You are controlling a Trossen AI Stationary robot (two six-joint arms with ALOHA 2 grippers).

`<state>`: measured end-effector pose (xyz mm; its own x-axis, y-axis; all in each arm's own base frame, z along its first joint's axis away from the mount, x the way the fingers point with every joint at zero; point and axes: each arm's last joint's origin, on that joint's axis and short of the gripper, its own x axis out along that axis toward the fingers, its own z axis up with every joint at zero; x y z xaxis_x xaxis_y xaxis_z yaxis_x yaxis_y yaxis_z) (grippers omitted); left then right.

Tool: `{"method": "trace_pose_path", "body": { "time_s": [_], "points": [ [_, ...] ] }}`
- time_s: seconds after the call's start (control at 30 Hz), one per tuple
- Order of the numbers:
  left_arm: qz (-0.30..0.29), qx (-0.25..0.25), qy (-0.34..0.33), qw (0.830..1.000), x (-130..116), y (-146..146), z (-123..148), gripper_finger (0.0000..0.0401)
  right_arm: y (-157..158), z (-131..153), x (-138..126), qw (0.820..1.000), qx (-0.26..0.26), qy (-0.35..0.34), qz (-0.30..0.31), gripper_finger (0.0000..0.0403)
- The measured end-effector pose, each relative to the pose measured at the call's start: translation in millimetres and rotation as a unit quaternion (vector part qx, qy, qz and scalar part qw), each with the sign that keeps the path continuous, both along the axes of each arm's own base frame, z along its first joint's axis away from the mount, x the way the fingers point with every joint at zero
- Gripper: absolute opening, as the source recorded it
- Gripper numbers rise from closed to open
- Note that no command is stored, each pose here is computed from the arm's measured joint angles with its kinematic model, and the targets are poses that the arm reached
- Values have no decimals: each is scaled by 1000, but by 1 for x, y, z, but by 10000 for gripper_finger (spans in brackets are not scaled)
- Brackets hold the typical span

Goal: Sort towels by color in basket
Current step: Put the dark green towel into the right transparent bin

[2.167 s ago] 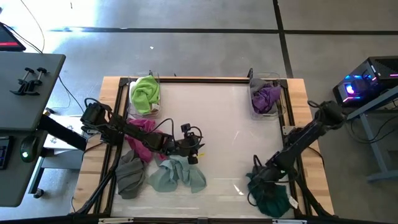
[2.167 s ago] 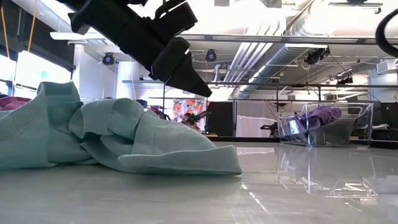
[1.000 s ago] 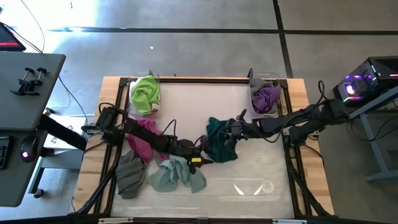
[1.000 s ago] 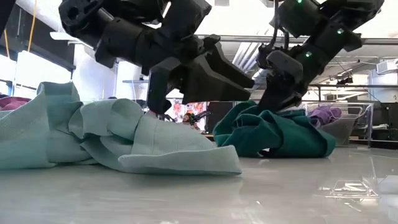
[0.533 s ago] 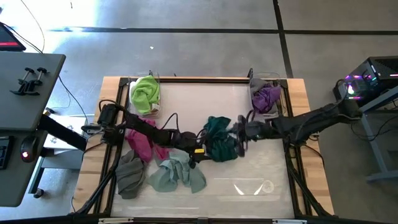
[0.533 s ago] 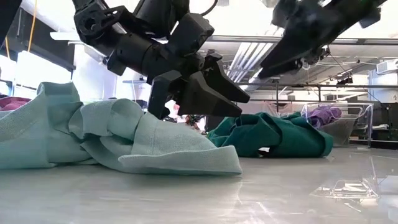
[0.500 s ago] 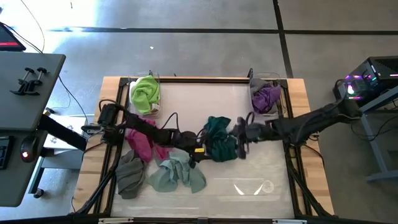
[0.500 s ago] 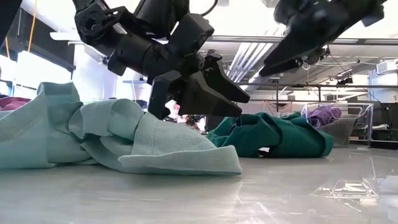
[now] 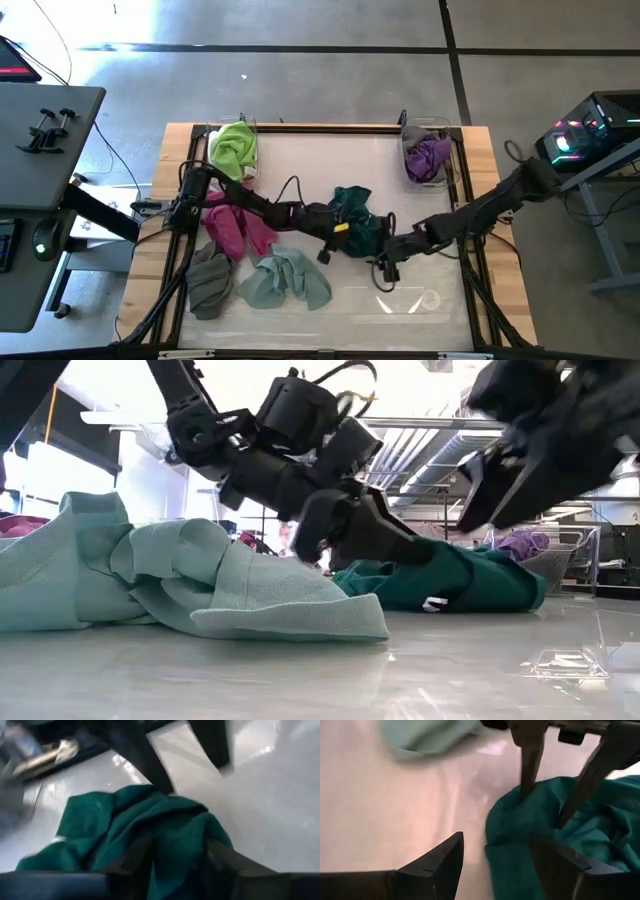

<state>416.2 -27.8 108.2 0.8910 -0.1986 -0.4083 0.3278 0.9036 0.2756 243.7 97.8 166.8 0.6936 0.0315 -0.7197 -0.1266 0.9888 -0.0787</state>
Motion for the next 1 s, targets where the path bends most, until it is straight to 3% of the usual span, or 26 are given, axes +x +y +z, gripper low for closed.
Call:
{"method": "trace_pose_path", "body": {
  "time_s": [0.23, 0.4, 0.57, 0.67, 0.83, 0.93, 1.0],
  "points": [
    [80, -146, 37, 985, 3, 18, 2, 9, -1, -21, 13, 994, -88, -20, -54, 220],
    [84, -210, 53, 973, 2, 21, 4, 8, -6, -32, 17, 988, -121, -16, -95, 215],
    [53, -204, 37, 977, 2, 15, 14, 9, -20, -45, 22, 984, -114, 9, -133, 160],
    [29, -162, 37, 986, 0, 11, 16, 30, -29, -52, 26, 984, -99, 26, -144, 106],
    [-47, -40, 21, 998, -6, -4, 34, 91, -42, -55, 29, 982, -79, 37, -170, 16],
    [-63, 40, 43, 996, -13, -13, 36, 131, -49, -57, 26, 981, -65, 24, -183, 14],
    [-66, 110, 48, 991, -16, -21, 36, 152, -57, -58, 22, 982, -18, 1, -189, 20]
  ]
}}
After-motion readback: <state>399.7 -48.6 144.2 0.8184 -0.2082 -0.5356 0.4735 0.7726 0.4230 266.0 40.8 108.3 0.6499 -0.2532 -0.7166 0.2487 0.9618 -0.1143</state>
